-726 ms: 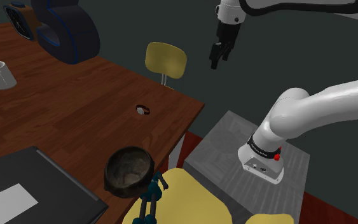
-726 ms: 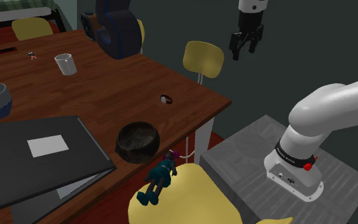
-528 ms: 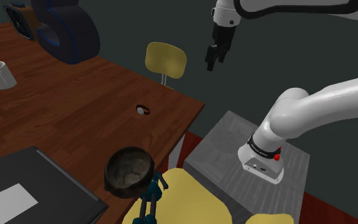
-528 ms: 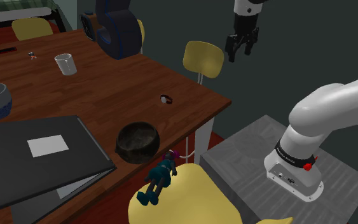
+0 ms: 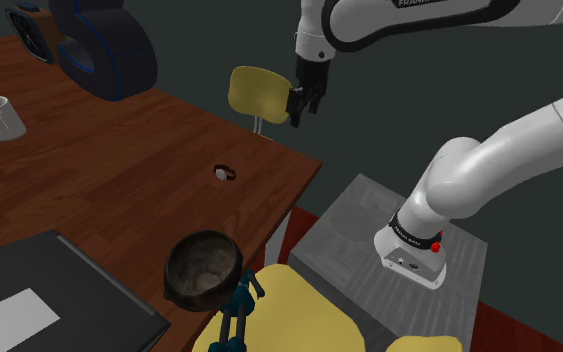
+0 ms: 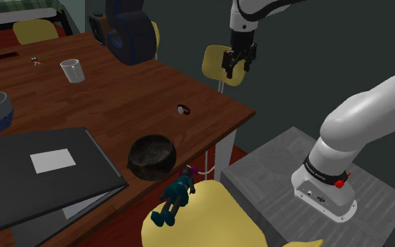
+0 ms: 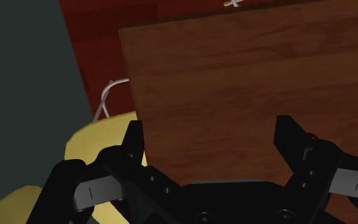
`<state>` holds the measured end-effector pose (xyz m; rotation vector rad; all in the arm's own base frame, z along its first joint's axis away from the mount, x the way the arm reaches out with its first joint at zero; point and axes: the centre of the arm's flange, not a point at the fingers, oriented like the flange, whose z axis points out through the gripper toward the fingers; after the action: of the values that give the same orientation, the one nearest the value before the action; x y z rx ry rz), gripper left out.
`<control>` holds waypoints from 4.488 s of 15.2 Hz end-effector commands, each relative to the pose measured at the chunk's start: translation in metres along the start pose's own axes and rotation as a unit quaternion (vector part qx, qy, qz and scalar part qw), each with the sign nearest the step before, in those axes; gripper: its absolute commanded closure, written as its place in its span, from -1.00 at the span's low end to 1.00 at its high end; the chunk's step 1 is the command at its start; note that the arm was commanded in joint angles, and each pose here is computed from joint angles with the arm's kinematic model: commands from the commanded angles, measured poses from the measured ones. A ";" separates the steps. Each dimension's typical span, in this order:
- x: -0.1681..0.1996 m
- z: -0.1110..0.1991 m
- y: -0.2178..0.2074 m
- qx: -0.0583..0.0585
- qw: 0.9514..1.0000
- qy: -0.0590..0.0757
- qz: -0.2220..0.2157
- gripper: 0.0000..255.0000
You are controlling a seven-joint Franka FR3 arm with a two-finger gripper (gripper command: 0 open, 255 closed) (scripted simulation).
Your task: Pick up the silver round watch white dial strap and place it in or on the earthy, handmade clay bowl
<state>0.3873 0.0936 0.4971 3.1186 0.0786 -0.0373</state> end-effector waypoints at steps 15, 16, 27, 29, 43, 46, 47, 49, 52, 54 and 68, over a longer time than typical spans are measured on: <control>0.127 0.085 -0.133 0.053 0.998 0.003 -0.046 -1.00; 0.134 0.090 -0.142 0.056 0.997 0.003 -0.049 -1.00; 0.149 0.139 -0.165 0.062 0.997 0.003 -0.054 -1.00; 0.149 0.139 -0.165 0.062 0.997 0.003 -0.054 -1.00; 0.149 0.138 -0.165 0.062 0.997 0.003 -0.054 1.00; 0.148 0.128 -0.164 0.062 0.997 0.003 -0.054 1.00; 0.148 0.123 -0.164 0.062 0.997 0.003 -0.054 1.00; 0.148 0.112 -0.164 0.062 0.997 0.003 -0.054 1.00; 0.148 0.096 -0.164 0.062 0.997 0.003 -0.054 1.00; 0.147 0.086 -0.164 0.062 0.997 0.003 -0.054 1.00; 0.146 0.012 -0.162 0.062 0.997 0.003 -0.054 1.00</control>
<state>0.5244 0.2629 0.4732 3.2362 0.2559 -0.0343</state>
